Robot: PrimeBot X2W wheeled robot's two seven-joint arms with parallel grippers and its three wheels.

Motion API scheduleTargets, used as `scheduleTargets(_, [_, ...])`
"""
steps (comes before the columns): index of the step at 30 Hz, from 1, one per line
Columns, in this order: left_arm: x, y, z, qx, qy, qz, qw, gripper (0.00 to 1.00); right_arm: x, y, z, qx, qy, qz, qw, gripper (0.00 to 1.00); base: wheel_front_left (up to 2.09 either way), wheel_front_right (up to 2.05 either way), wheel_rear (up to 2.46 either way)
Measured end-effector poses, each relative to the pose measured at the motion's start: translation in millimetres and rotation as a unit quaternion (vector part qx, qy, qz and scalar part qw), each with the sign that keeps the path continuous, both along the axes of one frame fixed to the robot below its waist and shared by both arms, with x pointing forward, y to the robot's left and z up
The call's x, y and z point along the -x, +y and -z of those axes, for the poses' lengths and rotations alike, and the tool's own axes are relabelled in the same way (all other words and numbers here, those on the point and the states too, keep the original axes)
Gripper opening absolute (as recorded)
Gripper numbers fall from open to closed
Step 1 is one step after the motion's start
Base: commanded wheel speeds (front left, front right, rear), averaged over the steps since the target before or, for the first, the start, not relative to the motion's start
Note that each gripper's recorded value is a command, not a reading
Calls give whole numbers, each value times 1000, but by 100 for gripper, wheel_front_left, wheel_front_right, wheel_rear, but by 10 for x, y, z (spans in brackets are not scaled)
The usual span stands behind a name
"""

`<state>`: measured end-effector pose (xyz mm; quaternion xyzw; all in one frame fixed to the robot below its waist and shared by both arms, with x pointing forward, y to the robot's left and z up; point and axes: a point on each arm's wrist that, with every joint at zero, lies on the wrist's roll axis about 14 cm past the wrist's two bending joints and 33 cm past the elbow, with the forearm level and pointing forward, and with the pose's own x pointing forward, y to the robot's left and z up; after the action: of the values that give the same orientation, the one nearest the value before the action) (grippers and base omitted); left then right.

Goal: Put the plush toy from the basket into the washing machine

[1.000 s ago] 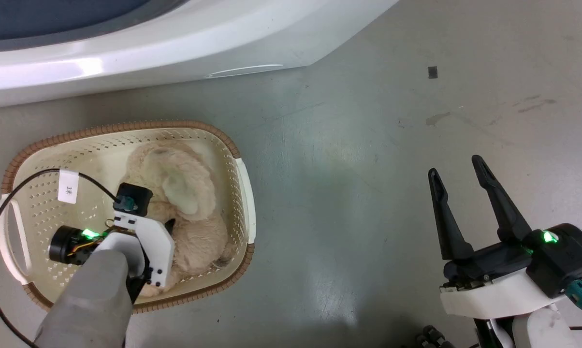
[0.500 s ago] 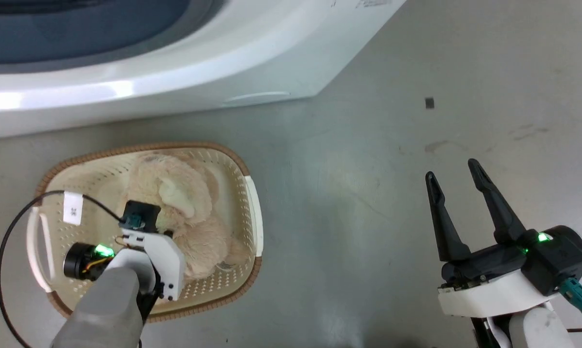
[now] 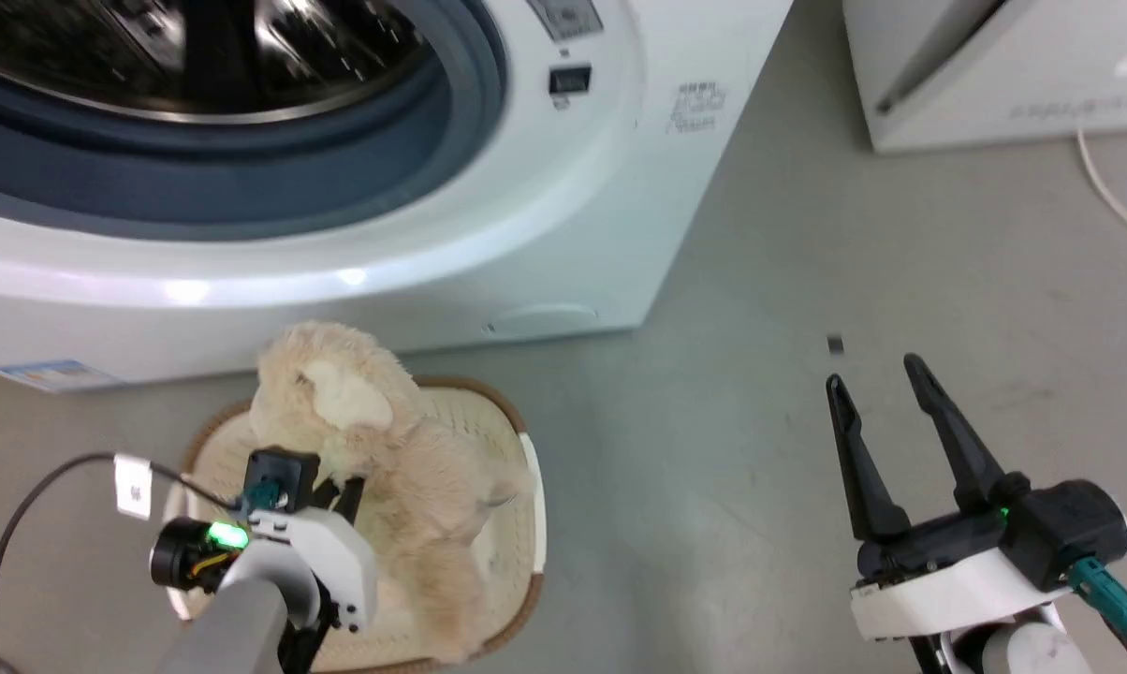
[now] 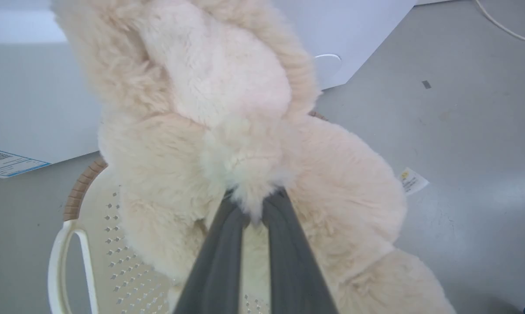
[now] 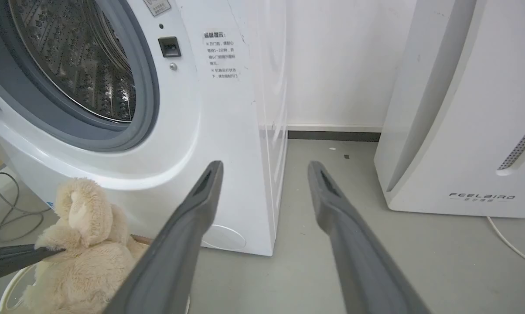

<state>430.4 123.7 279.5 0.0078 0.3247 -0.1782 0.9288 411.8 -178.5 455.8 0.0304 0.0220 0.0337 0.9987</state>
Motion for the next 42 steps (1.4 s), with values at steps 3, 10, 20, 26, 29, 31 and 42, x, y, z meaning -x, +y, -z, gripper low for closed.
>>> scheduleTargets(3, [17, 27, -274, 8, -44, -11, 999, 0, 55, 38, -119, -3, -15, -5, 1000, 100, 0, 0, 0])
scheduleTargets(10, [70, 105, -971, 29, -154, -37, 987, 0, 186, 127, -350, -11, -44, -16, 999, 100, 0, 0, 0])
scheduleTargets(20, [188, 214, -1876, 57, -293, -70, 952, 0, 352, 164, -539, -14, -69, -21, 997, 100, 0, 0, 0])
scheduleTargets(26, [66, 189, -2310, 74, -359, -69, 928, 0, 376, 104, -493, -12, -62, -11, 998, 100, 0, 0, 0])
scheduleTargets(29, [-27, 184, -2419, 79, -377, -66, 920, 0, 366, 69, -450, -11, -55, -6, 998, 100, 0, 0, 0])
scheduleTargets(31, [-131, 186, -2487, 80, -389, -61, 915, 0, 354, 49, -401, -11, -48, -3, 999, 100, 0, 0, 0])
scheduleTargets(42, [-1075, 246, -2566, 67, -410, -35, 909, 0, 163, -88, -139, -5, -13, 16, 1000, 100, 0, 0, 0])
